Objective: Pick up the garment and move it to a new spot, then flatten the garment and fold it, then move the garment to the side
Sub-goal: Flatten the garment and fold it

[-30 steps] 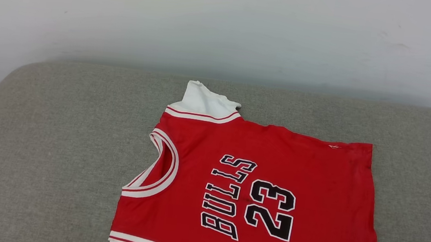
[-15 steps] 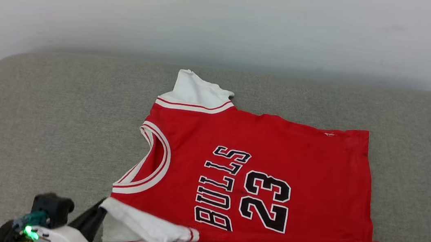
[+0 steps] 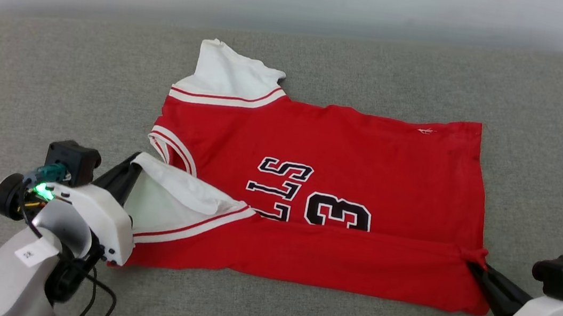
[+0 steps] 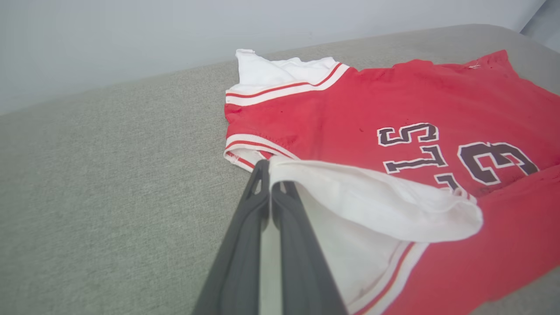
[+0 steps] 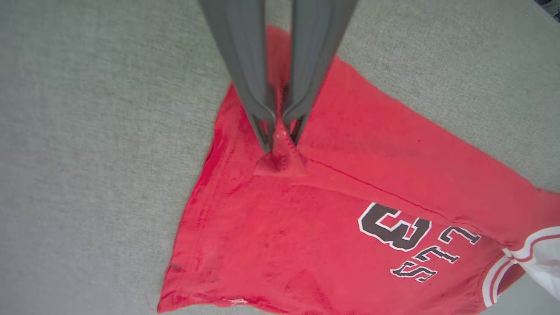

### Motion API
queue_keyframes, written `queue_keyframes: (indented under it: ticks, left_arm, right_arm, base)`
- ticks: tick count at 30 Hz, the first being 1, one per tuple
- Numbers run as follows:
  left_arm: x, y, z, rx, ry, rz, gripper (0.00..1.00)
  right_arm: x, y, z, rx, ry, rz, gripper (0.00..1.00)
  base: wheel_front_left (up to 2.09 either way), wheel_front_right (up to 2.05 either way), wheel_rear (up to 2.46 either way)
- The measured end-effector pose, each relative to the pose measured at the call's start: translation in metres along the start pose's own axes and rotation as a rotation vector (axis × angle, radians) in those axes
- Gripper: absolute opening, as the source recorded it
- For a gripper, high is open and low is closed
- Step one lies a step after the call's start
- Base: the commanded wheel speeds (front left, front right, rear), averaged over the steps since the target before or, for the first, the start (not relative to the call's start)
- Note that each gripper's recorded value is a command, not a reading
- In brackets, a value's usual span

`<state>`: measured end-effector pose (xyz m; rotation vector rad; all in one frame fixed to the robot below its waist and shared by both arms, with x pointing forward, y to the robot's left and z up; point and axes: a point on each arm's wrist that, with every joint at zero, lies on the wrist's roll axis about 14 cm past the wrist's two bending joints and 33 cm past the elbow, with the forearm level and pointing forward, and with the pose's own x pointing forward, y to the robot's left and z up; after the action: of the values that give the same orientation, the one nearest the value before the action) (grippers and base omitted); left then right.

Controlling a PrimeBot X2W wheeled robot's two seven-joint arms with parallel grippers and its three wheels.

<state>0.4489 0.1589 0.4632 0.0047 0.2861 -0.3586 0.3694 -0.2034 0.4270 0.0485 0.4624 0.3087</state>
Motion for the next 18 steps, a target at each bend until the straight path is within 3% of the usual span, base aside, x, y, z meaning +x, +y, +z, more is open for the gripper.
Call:
queue_keyframes:
  ticks: [15, 16, 17, 18]
  left_arm:
    - [0.047, 0.012, -0.078, -0.019, 0.213, -0.005, 0.0]
    - [0.046, 0.011, -0.078, -0.022, 0.211, -0.004, 0.22]
    - [0.046, 0.01, -0.078, -0.027, 0.208, -0.005, 1.0]
    - [0.046, 0.009, -0.076, -0.024, 0.201, -0.005, 1.0]
  right_arm:
    - [0.039, -0.013, -0.044, 0.035, 0.155, -0.027, 0.0]
    - [0.039, -0.012, -0.043, 0.039, 0.149, -0.027, 0.0]
    - [0.039, -0.012, -0.041, 0.041, 0.138, -0.026, 0.26]
    - [0.039, -0.011, -0.038, 0.045, 0.124, -0.025, 0.65]
  base:
    - [0.0, 0.0, 0.0]
    - [0.0, 0.0, 0.0]
    - [0.0, 0.0, 0.0]
    - [0.0, 0.0, 0.0]
